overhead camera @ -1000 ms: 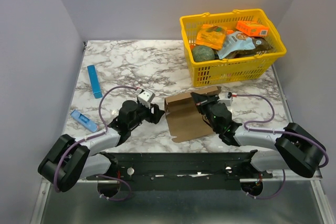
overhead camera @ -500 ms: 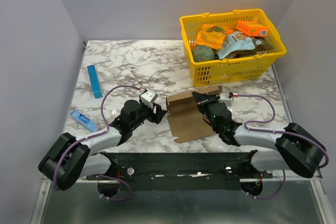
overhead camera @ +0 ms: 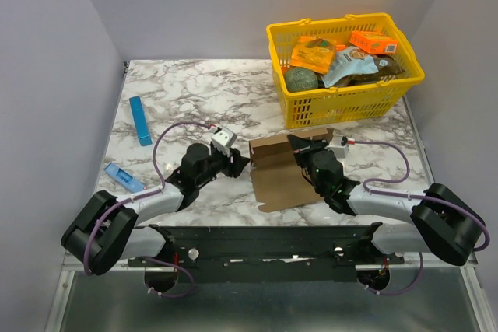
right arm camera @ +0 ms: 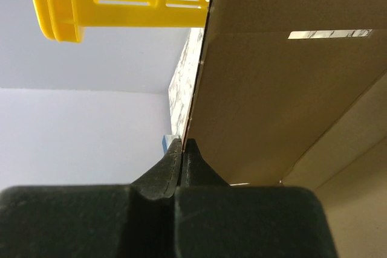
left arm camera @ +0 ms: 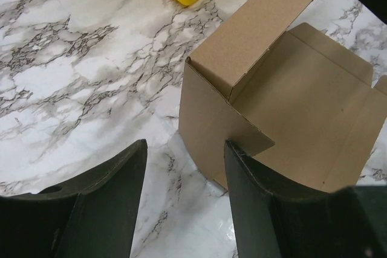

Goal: Fold the paper box

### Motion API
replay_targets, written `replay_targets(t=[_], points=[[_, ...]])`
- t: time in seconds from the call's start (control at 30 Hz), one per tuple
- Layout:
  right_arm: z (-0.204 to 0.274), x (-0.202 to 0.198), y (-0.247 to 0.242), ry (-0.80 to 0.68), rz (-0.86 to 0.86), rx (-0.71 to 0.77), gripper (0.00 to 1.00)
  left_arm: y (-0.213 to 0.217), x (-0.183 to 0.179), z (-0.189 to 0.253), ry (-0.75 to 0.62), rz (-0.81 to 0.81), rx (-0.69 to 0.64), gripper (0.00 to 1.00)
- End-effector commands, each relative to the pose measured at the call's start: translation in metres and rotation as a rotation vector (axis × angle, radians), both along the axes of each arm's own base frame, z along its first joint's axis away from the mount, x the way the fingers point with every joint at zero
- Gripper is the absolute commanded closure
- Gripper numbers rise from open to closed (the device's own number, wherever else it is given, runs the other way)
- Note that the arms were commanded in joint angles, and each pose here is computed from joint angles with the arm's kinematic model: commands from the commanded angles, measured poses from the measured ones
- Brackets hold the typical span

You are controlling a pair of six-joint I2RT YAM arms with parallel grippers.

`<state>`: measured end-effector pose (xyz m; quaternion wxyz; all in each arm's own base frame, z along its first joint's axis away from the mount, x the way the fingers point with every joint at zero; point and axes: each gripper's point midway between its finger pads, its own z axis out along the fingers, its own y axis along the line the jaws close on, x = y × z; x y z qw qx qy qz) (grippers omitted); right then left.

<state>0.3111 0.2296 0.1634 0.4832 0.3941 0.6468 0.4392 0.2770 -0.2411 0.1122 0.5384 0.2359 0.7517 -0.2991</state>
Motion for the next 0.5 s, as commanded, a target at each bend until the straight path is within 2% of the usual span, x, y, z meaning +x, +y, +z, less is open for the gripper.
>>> replay_targets(t=[0.0,0.47], points=[[-0.012,-0.003,0.003,0.040,0.013,-0.064,0.99,-0.023,0.005,0.044,-0.072,-0.059,-0.129,0.37],[-0.019,-0.003,0.004,0.058,0.015,-0.074,0.99,-0.037,0.019,0.059,-0.067,-0.058,-0.179,0.37]])
